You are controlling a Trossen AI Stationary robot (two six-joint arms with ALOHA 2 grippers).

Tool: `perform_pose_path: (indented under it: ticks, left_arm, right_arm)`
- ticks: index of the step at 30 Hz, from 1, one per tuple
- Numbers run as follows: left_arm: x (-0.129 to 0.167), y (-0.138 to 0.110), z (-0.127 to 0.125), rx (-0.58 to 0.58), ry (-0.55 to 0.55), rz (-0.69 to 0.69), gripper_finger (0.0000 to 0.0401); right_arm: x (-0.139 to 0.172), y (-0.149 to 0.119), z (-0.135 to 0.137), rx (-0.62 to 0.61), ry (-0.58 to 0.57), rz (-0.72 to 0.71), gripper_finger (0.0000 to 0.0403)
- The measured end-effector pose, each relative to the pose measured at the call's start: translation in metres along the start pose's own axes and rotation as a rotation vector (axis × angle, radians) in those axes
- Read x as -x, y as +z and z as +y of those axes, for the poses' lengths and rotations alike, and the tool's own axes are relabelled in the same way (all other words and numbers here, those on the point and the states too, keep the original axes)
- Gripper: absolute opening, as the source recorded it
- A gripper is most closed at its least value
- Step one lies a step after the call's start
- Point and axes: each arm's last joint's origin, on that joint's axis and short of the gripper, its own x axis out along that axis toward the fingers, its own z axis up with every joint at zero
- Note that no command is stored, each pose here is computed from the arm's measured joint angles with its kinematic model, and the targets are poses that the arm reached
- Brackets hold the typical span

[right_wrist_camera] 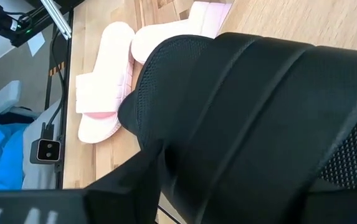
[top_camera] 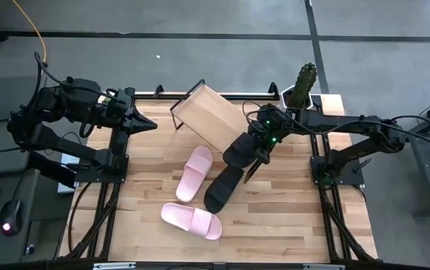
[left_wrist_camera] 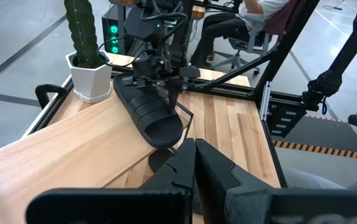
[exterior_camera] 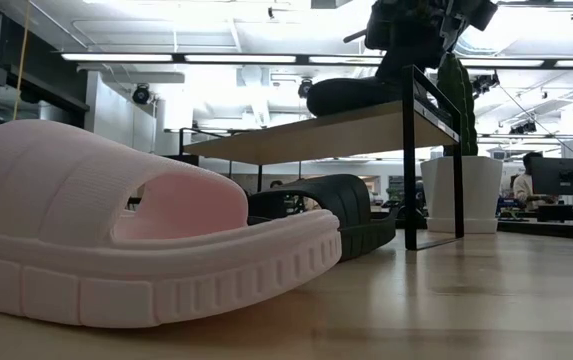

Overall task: Pick and place slides into the shelf
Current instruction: Put the right black slipper on the shelf

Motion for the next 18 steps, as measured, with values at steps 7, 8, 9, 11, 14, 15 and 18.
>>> perform_pose_path:
  ticks: [7,8,9,11,14,15,18]
  left_arm:
    - [0.000,0.000,0.000,0.000,0.000,0.000,0.0001]
    - [0.000,0.000,0.000,0.000,0.000,0.000,0.0001]
    - [0.000,0.000,0.000,0.000,0.000,0.000,0.0001]
    - [0.000,0.000,0.000,0.000,0.000,0.000,0.0001]
    - [0.000,0.000,0.000,0.000,0.000,0.000,0.0001]
    - [0.000,0.000,0.000,0.000,0.000,0.001,0.0001]
    - [-0.004,-0.002,0.000,0.000,0.002,0.013,0.0001]
  right_arm:
    - [0.000,0.000,0.000,0.015,-0.007,0.000,0.0210]
    - [0.000,0.000,0.000,0.014,-0.007,0.002,0.0211]
    - [0.001,-0.001,0.000,0.010,-0.009,0.011,0.0211]
    - [0.003,0.000,0.001,0.012,-0.013,0.027,0.0211]
    - [0.008,0.002,0.004,0.016,-0.030,0.052,0.0211]
    - [0.011,0.004,0.005,0.016,-0.046,0.051,0.0211]
    - [0.017,0.009,0.008,0.023,-0.087,0.030,0.0211]
